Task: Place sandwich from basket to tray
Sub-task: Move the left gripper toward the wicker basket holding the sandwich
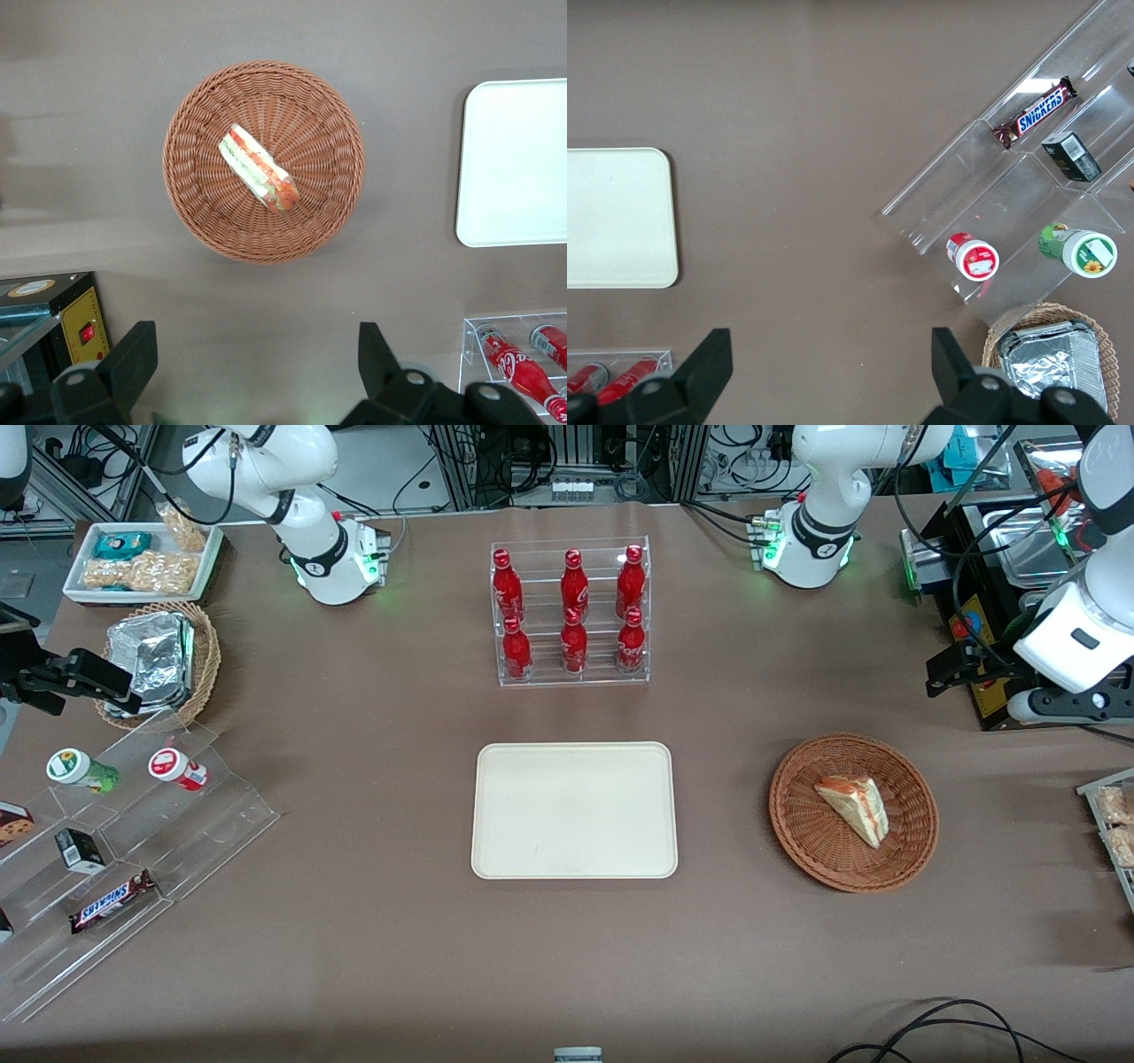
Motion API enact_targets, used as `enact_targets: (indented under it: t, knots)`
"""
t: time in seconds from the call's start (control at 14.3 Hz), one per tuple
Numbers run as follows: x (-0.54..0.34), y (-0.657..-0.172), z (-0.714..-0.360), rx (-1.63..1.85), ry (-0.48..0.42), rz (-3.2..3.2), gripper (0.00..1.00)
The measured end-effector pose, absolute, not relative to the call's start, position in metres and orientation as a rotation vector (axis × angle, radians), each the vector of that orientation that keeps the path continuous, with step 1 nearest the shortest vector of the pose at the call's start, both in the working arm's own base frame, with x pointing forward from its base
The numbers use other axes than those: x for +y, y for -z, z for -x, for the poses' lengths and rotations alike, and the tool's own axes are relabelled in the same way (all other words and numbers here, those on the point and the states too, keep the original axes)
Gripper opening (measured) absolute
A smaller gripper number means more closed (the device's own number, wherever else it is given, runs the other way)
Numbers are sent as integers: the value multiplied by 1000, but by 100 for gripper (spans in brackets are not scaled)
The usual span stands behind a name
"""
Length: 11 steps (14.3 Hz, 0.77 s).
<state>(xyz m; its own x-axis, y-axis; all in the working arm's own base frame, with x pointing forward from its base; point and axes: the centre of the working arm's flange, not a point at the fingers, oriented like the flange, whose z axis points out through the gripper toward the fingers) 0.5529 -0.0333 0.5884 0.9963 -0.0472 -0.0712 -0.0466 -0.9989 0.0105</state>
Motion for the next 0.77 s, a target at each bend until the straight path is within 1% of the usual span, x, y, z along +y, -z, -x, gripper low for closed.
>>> enact_targets:
  t: [0.77]
  knots:
    - [-33, -572, -562, -74, 159, -3127, 100]
